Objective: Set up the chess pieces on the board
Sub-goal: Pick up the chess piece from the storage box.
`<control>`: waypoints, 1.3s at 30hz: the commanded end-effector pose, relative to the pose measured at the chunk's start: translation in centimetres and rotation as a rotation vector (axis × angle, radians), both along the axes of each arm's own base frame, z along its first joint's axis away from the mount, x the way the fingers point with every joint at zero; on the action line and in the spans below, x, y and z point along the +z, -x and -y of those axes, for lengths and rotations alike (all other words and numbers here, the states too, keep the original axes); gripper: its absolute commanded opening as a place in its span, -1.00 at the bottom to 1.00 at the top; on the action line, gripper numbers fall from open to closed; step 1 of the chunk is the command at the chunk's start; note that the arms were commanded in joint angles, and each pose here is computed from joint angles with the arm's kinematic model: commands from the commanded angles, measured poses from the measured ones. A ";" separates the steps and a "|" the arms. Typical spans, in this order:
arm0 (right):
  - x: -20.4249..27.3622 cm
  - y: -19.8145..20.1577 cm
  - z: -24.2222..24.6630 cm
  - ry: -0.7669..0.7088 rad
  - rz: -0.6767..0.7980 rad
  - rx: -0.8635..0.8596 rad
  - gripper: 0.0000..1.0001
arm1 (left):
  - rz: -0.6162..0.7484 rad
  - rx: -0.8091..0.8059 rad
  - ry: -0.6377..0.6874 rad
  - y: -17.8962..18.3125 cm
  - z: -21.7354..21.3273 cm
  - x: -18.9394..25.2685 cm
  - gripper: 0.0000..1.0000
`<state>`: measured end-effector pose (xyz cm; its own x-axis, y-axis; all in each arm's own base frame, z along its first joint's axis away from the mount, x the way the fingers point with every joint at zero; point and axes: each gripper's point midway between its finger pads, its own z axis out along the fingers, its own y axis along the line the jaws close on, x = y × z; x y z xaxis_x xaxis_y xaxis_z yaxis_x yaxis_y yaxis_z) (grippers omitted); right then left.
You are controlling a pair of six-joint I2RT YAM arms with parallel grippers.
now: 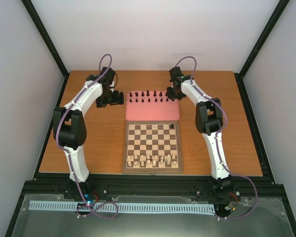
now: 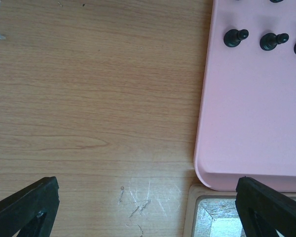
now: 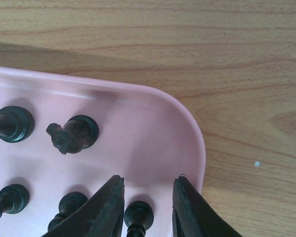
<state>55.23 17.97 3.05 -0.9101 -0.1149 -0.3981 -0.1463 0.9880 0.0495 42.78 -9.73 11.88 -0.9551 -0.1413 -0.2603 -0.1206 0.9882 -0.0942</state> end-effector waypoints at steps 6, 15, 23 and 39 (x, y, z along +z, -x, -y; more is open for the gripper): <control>-0.5 -0.3 0.2 -0.005 -0.015 0.004 -0.55 | 0.013 -0.007 0.014 -0.7 0.4 0.8 0.99; -1.1 0.2 0.1 -0.016 -0.041 0.004 -0.56 | 0.013 -0.007 0.017 -0.5 0.4 0.8 0.99; -0.5 -0.1 0.1 -0.016 -0.026 0.000 -0.83 | 0.017 -0.007 0.011 -0.4 0.3 0.9 1.00; 10.1 1.3 -0.9 -0.087 0.115 0.030 -0.86 | 0.043 -0.007 0.026 -0.3 0.4 1.9 0.99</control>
